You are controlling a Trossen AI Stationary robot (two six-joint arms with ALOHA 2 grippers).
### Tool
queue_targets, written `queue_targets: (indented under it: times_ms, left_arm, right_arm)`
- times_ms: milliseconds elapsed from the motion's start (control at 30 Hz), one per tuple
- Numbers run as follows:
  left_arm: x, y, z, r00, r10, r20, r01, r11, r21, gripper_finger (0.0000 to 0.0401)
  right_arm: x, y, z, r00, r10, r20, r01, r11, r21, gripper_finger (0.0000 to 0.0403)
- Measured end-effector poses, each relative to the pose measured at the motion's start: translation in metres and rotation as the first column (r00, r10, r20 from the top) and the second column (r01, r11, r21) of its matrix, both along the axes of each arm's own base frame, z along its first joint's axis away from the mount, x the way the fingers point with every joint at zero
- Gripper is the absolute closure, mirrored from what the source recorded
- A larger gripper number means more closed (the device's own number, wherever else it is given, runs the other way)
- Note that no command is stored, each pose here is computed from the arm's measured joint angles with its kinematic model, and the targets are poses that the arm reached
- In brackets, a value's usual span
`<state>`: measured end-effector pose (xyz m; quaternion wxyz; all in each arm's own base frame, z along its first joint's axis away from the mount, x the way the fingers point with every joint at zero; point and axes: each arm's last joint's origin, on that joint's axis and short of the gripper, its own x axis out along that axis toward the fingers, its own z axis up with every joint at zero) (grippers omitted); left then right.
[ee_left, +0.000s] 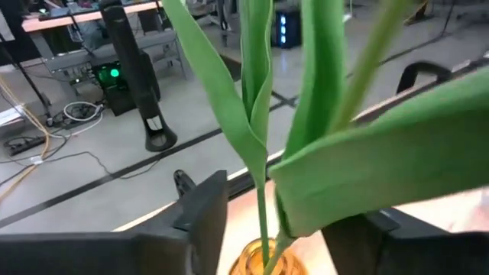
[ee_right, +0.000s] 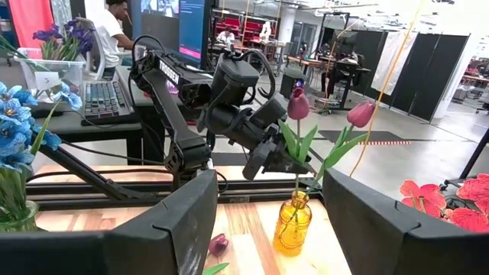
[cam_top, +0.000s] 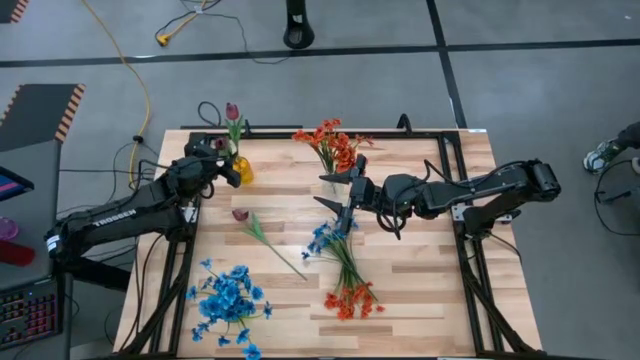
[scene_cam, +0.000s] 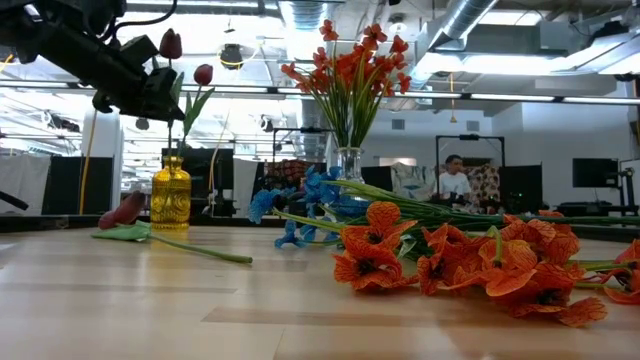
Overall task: Sort flowers into vase by color
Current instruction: Put the right red flower into the yellow vase
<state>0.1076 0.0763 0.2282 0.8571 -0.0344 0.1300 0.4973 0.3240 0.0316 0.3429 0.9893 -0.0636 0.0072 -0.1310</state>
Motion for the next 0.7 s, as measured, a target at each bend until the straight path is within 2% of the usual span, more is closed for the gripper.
queue_targets:
  times_ms: [233,400,567,700]
  left_arm:
    - [-0.009,-0.005,0.021,0.990,-0.013,-0.144,0.004,0.998,-0.059,0.0162]
    - [-0.016,-0.009,0.037,0.974,-0.044,-0.224,0.025,0.996,-0.088,0.0157]
    - [-0.022,-0.013,0.054,0.969,-0.075,-0.234,0.051,0.993,-0.106,0.0156]
    - [-0.027,-0.017,0.067,0.971,-0.091,-0.223,0.071,0.993,-0.098,0.0156]
  right_arm:
    - [0.000,0.001,-0.002,1.000,0.002,-0.006,-0.001,0.999,0.046,0.0138]
    - [0.000,0.002,-0.004,1.000,0.005,-0.026,-0.004,0.999,0.044,0.0138]
    - [-0.001,0.004,-0.007,0.998,0.014,-0.053,-0.012,0.999,0.046,0.0138]
    - [-0.001,0.006,-0.009,0.998,0.022,-0.065,-0.015,0.995,0.100,0.0138]
